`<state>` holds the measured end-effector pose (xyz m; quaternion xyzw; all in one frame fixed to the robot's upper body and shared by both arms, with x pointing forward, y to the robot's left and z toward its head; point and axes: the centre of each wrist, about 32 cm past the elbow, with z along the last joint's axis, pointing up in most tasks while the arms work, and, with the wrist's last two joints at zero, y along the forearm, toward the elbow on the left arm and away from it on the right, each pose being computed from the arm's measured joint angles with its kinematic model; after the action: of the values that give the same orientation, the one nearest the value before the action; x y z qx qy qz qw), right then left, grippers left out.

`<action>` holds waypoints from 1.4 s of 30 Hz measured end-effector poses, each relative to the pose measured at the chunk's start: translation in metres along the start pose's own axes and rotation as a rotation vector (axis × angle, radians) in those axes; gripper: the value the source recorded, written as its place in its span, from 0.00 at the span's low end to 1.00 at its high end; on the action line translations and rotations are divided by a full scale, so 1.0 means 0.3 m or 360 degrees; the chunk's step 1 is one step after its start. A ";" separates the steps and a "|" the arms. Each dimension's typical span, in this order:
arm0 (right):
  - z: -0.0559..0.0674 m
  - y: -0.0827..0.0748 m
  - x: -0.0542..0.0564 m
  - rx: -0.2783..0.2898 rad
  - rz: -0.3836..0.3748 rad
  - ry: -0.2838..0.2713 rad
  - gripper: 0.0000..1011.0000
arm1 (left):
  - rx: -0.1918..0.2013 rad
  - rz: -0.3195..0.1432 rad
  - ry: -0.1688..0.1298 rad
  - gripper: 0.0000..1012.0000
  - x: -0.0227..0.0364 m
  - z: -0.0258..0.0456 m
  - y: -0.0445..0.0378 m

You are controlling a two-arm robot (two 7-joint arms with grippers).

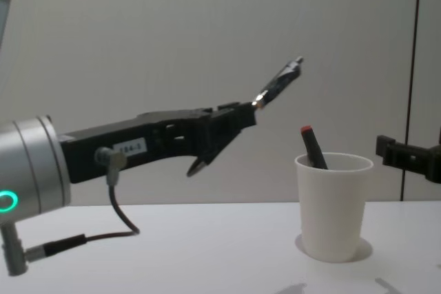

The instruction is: Place the pen into the pen holder.

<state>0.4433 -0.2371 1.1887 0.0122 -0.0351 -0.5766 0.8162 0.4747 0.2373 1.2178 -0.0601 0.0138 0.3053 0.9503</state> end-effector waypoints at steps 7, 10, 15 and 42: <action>0.000 0.000 0.000 0.0000 0.0000 0.0000 0.99 | 0.0017 -0.0060 -0.0040 0.13 -0.004 0.010 -0.018; 0.000 0.000 0.000 0.0000 0.0000 0.0000 0.99 | 0.0023 -0.0077 -0.0052 0.13 -0.006 0.013 -0.023; 0.000 0.000 0.000 0.0000 0.0000 0.0000 0.99 | 0.0029 -0.0095 -0.0066 0.13 -0.007 0.017 -0.030; 0.057 -0.077 -0.005 0.0097 0.0314 0.0250 0.99 | 0.0041 -0.0131 -0.0091 0.13 -0.011 0.024 -0.042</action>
<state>0.4200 -0.2432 1.2044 0.0786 0.0103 -0.4895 0.8684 0.4793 0.2261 1.2263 -0.0395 -0.0120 0.2672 0.9628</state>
